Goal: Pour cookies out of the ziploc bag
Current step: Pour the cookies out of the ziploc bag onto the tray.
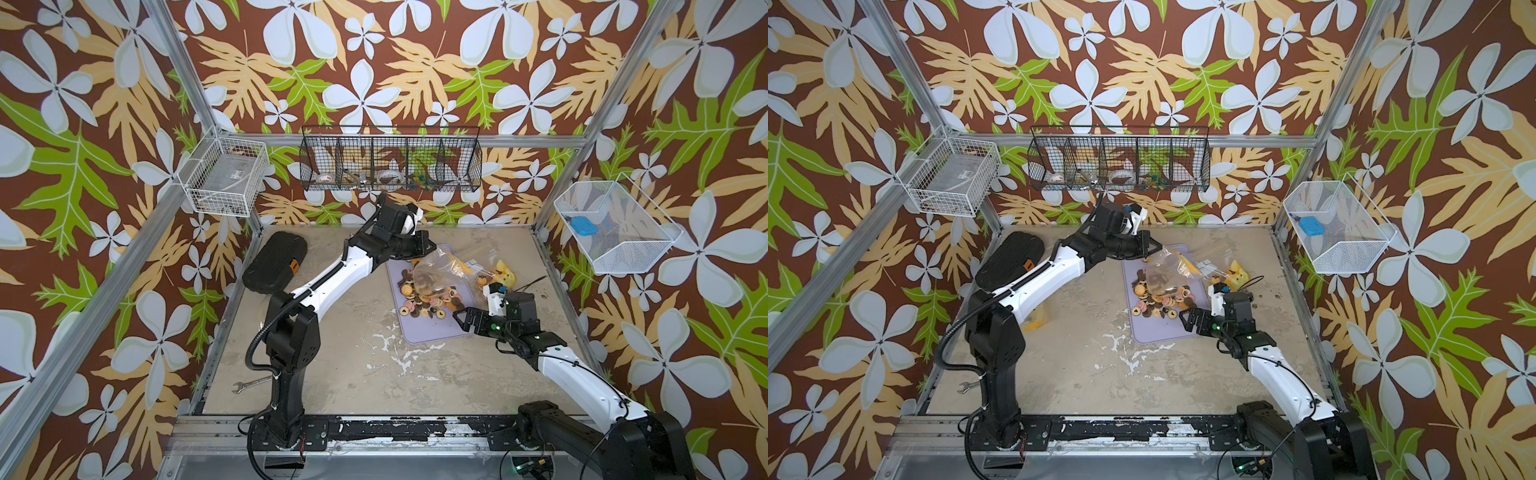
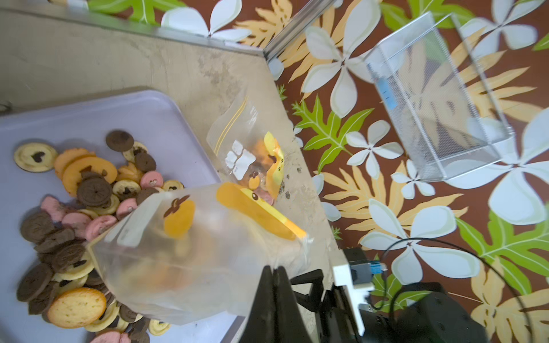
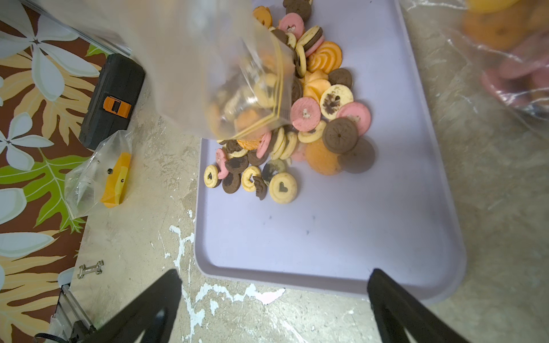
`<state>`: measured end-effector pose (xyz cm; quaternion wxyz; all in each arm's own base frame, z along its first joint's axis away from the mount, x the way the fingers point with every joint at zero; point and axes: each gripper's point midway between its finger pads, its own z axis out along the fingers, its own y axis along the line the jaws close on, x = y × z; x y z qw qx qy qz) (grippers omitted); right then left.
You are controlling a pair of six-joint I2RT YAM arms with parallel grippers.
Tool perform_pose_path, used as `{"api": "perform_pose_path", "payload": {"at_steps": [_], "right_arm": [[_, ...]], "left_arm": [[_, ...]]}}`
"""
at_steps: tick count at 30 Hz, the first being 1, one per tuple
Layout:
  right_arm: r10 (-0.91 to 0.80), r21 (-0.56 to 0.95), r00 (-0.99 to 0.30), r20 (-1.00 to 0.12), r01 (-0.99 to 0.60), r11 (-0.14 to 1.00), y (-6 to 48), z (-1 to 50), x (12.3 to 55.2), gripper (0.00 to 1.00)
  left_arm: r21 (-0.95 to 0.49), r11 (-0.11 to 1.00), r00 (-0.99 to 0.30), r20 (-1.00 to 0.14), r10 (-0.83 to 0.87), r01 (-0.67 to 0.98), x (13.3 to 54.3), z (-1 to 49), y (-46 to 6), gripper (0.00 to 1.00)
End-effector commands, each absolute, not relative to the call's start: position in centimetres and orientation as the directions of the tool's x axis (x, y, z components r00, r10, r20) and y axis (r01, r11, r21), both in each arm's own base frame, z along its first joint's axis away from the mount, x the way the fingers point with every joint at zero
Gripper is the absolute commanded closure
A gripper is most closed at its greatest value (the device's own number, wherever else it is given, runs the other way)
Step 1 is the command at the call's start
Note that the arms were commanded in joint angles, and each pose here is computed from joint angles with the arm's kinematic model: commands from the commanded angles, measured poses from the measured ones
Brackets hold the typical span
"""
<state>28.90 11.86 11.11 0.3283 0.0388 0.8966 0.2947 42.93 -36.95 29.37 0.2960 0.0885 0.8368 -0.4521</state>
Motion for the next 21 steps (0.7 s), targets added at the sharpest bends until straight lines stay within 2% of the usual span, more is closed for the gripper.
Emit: {"api": "perform_pose_path", "payload": {"at_steps": [1,6,16,21], "right_arm": [[0.255,0.548,-0.772,-0.582,-0.142,0.824,12.0,11.5,29.4,0.0],[0.253,0.553,-0.774,-0.58,-0.146,0.82,12.2,11.6,29.8,0.0],[0.247,0.544,-0.778,-0.578,-0.142,0.827,12.0,11.4,29.7,0.0],[0.249,0.541,-0.777,-0.578,-0.136,0.83,11.8,11.2,29.7,0.0]], "left_arm": [[-0.705,0.578,-0.797,-0.586,-0.147,0.411,43.2,31.0,-34.4,1.0],[-0.728,0.565,-0.799,-0.571,-0.187,0.388,43.7,30.6,-31.8,1.0],[-0.82,0.445,-0.862,-0.474,-0.177,0.36,43.1,26.6,-34.8,1.0],[-0.819,0.404,-0.852,-0.5,-0.157,0.407,42.3,28.8,-35.8,1.0]]}}
